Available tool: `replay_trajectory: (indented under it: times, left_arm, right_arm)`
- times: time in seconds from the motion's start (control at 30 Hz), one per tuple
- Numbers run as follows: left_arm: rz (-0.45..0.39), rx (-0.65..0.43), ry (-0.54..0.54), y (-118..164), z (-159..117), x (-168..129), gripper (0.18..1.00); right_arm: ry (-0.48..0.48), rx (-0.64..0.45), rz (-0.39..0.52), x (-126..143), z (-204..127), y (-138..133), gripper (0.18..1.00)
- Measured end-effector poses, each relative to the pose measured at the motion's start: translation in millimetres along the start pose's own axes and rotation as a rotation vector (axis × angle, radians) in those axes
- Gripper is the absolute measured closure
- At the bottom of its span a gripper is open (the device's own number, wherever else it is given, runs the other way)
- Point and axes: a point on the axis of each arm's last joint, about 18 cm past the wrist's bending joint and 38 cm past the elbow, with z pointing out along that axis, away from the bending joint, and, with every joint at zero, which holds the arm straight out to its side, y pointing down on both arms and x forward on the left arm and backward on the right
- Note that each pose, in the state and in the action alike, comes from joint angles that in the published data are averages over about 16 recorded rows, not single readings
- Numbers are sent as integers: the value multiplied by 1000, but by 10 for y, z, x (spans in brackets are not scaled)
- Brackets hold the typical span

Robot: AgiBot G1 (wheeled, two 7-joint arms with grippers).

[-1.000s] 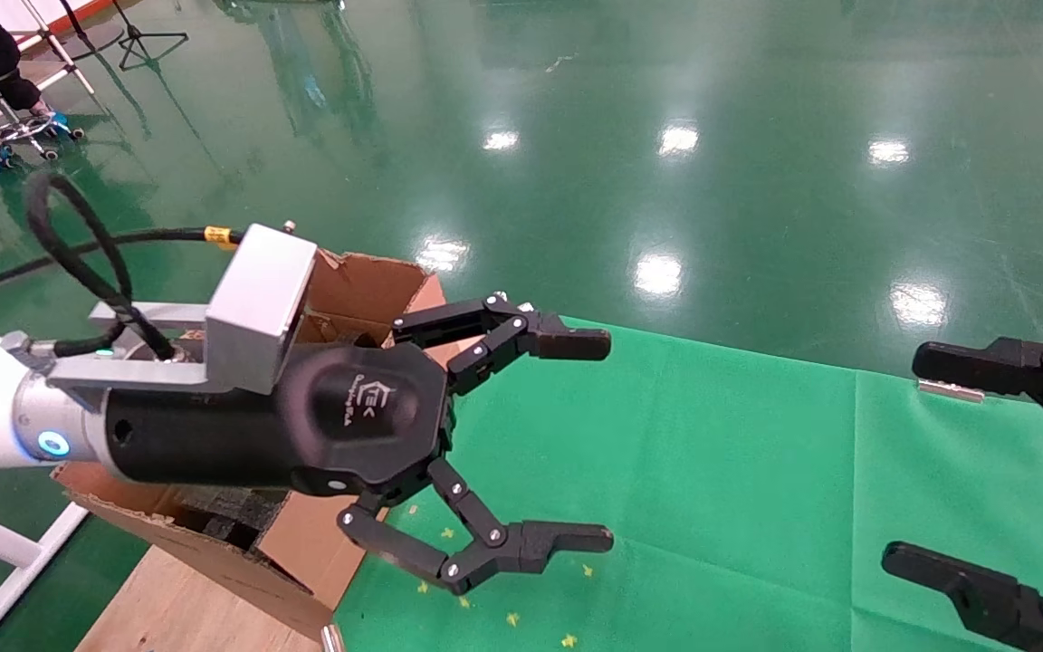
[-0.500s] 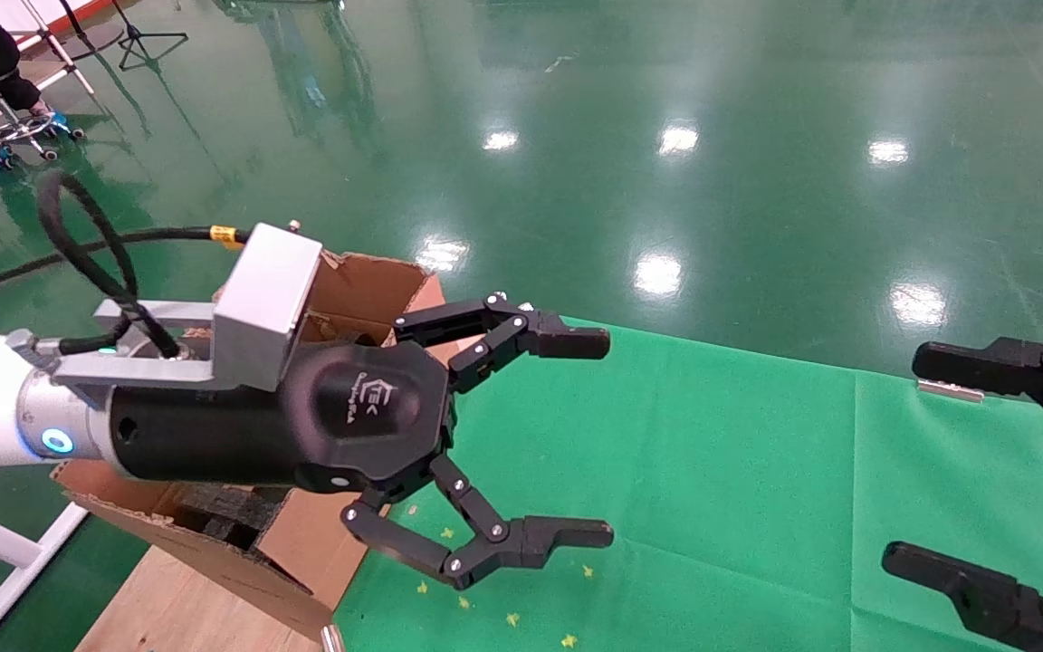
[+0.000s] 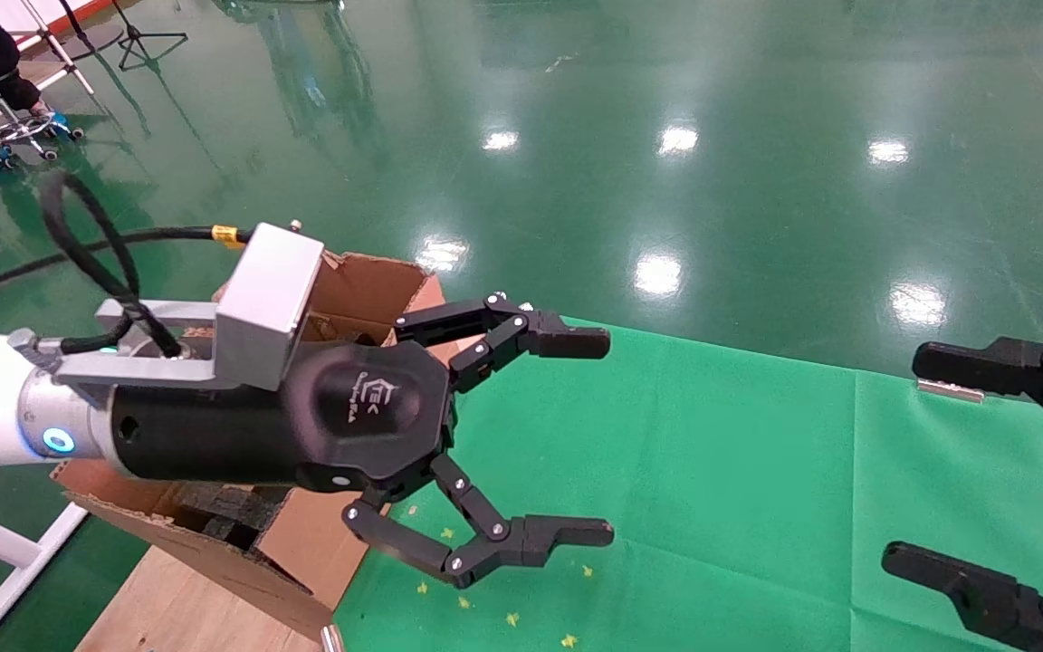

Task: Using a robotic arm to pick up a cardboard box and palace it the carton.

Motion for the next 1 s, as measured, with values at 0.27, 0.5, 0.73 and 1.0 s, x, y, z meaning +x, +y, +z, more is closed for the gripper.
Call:
replay_trajectory:
  times: [0.27, 0.5, 0.73, 1.0]
  left_arm:
    - [-1, -1, 0, 1, 0, -1, 183]
    - [-1, -1, -1, 2, 0, -3, 183]
    - [-1, -1, -1, 2, 0, -3, 183]
    - [0, -2, -1, 2, 0, -4, 183]
  right_arm:
    - [0, 0, 0, 0, 0, 0, 178]
    - [0, 0, 0, 0, 0, 0, 178]
    - [0, 0, 0, 0, 0, 0, 178]
    - [0, 0, 0, 0, 0, 0, 178]
